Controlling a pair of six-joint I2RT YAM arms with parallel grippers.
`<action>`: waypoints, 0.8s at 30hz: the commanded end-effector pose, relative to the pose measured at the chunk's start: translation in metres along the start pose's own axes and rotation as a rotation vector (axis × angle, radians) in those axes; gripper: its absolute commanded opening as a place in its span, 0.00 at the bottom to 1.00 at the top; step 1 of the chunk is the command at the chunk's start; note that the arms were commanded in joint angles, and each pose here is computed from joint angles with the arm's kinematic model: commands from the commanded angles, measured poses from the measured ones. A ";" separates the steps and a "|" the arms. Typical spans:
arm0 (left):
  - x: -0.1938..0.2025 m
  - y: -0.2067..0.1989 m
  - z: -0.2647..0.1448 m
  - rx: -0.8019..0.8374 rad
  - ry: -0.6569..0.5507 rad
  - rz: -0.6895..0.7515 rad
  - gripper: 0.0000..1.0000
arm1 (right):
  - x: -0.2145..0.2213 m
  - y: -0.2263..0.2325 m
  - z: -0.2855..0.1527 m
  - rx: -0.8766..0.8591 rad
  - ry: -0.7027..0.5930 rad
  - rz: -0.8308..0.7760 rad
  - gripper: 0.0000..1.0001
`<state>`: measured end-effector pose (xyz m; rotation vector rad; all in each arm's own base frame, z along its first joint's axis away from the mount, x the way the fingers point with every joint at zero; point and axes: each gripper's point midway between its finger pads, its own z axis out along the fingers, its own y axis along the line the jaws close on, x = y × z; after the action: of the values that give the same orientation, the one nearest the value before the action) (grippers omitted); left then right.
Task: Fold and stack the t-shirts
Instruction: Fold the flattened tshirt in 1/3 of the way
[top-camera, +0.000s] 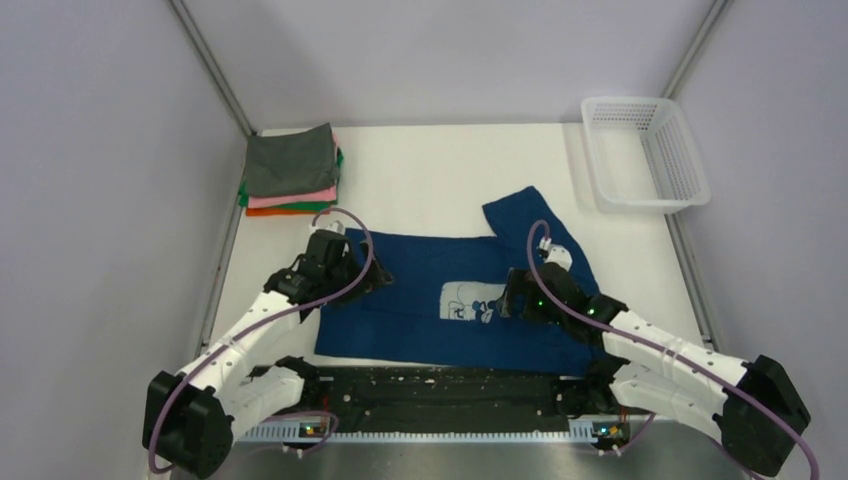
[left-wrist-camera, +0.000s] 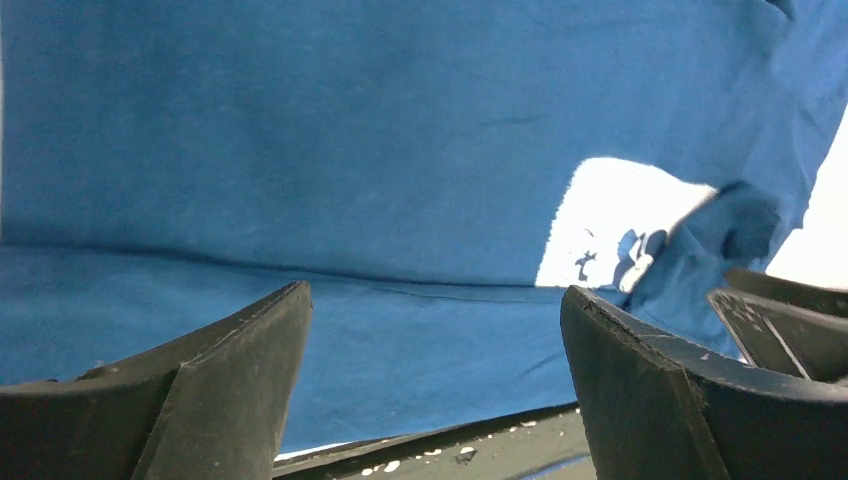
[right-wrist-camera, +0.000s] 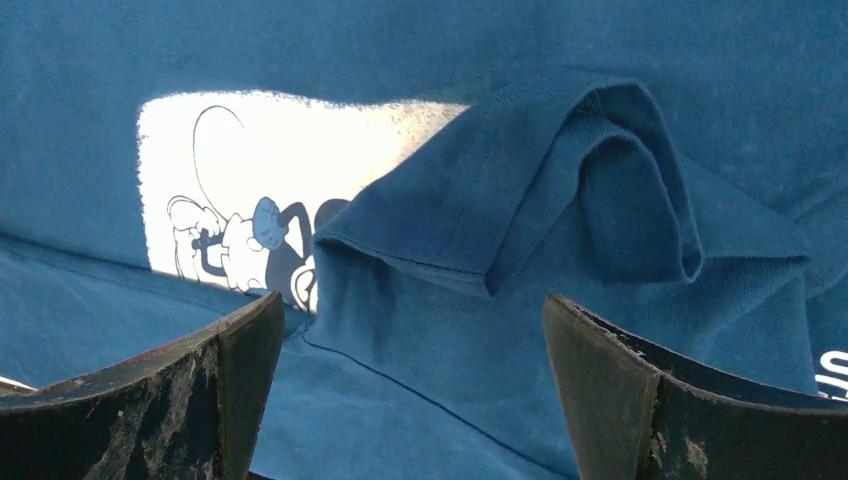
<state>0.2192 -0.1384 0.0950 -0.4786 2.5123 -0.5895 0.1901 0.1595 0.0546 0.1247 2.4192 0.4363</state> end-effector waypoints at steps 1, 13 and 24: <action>-0.004 -0.042 -0.001 0.174 0.009 0.076 0.99 | -0.002 -0.003 0.001 0.011 -0.001 0.070 0.99; 0.021 -0.013 0.023 0.075 0.088 0.067 0.99 | -0.079 -0.034 0.026 0.171 -0.261 -0.003 0.99; 0.029 0.004 0.028 0.010 0.106 0.065 0.99 | -0.150 -0.040 0.046 0.130 -0.373 0.026 0.99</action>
<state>0.2052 -0.1592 0.0568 -0.3894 2.6516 -0.6394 0.3049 0.0939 0.0613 0.3360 2.1535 0.1846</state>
